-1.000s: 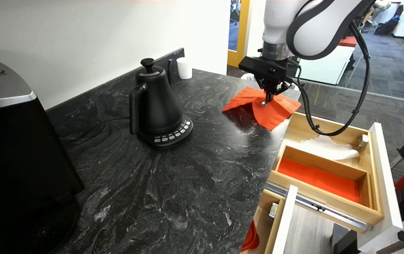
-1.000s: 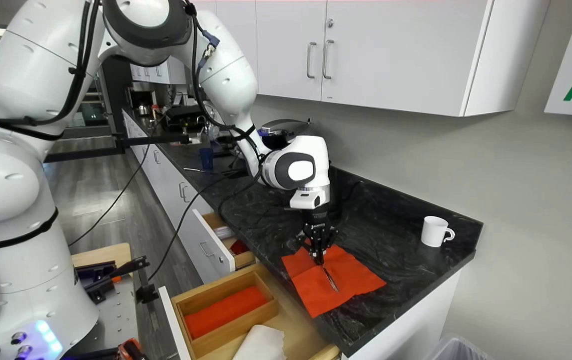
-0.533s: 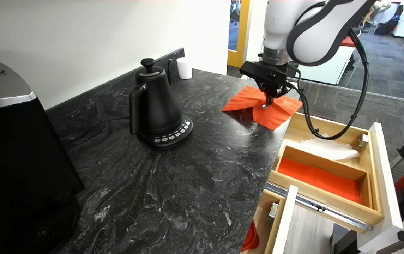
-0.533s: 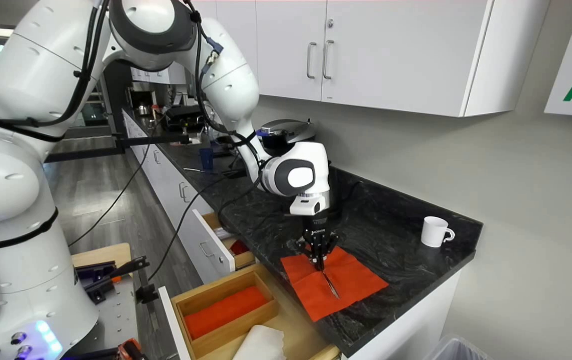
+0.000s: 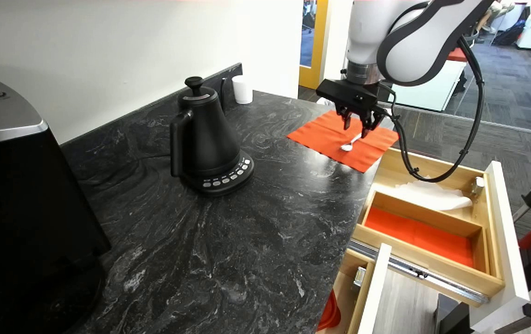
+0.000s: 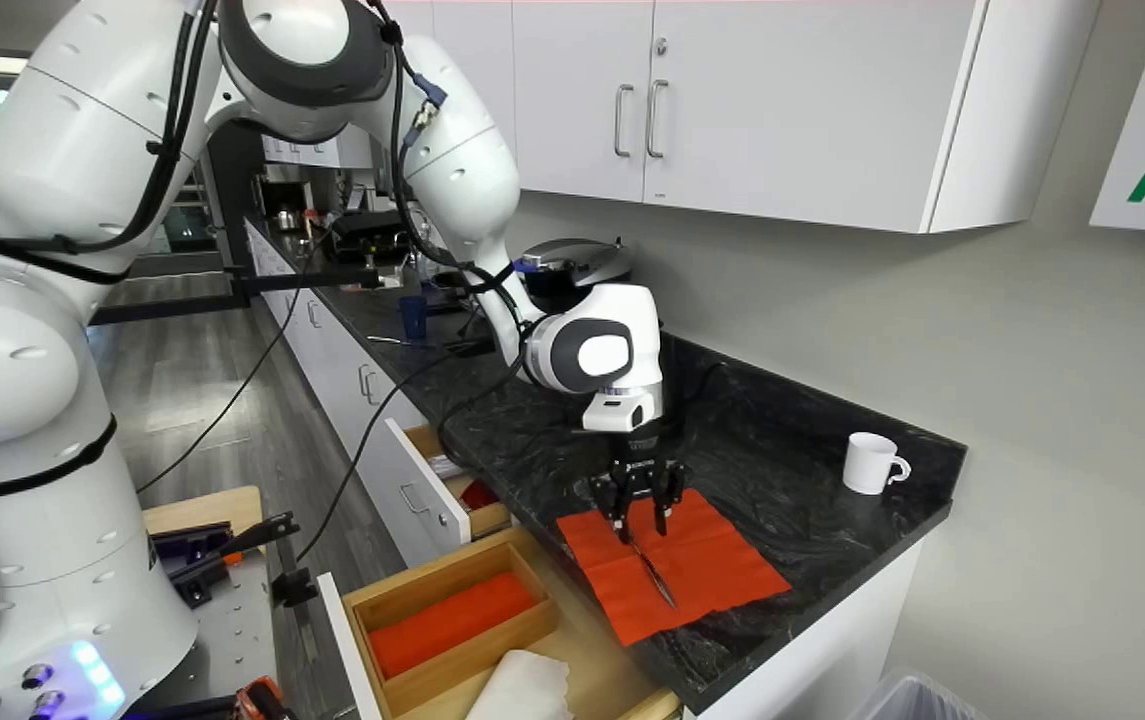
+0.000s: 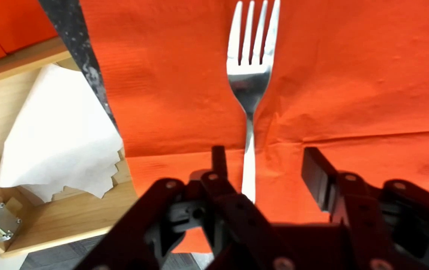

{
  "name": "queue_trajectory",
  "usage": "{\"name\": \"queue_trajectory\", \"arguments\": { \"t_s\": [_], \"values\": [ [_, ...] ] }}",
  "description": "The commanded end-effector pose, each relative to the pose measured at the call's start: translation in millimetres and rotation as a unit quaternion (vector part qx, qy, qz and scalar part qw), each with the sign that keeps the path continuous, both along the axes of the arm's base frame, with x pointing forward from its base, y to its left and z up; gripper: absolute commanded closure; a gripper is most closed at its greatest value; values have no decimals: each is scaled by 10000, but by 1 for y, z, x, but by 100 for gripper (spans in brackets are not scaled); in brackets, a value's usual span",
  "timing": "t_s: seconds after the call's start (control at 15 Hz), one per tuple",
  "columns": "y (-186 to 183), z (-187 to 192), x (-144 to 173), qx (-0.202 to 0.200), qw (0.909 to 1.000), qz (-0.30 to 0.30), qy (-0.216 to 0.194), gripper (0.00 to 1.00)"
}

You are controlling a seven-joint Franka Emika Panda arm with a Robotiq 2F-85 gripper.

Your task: Move the fork to the left compartment in the drawer

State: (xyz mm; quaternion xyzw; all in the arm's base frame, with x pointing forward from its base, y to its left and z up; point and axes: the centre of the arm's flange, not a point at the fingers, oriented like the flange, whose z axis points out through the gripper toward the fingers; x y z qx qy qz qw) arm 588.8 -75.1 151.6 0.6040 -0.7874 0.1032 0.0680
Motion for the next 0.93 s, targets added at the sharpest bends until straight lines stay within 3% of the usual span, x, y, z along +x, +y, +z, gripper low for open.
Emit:
{"name": "queue_trajectory", "arguments": {
  "t_s": [0.0, 0.13, 0.47, 0.53, 0.6, 0.87],
  "values": [
    [-5, -5, 0, -1, 10000, -58, -67, 12],
    [-6, -10, 4, 10, 10000, -45, -68, 2],
    [-8, -18, 9, -27, 10000, -18, -53, 0],
    [-8, -19, 10, -32, 10000, -13, -59, 25],
    [-8, -20, 10, -31, 10000, 10, -69, 26],
    [-9, -20, 11, -28, 10000, 7, -85, 53]
  ]
}}
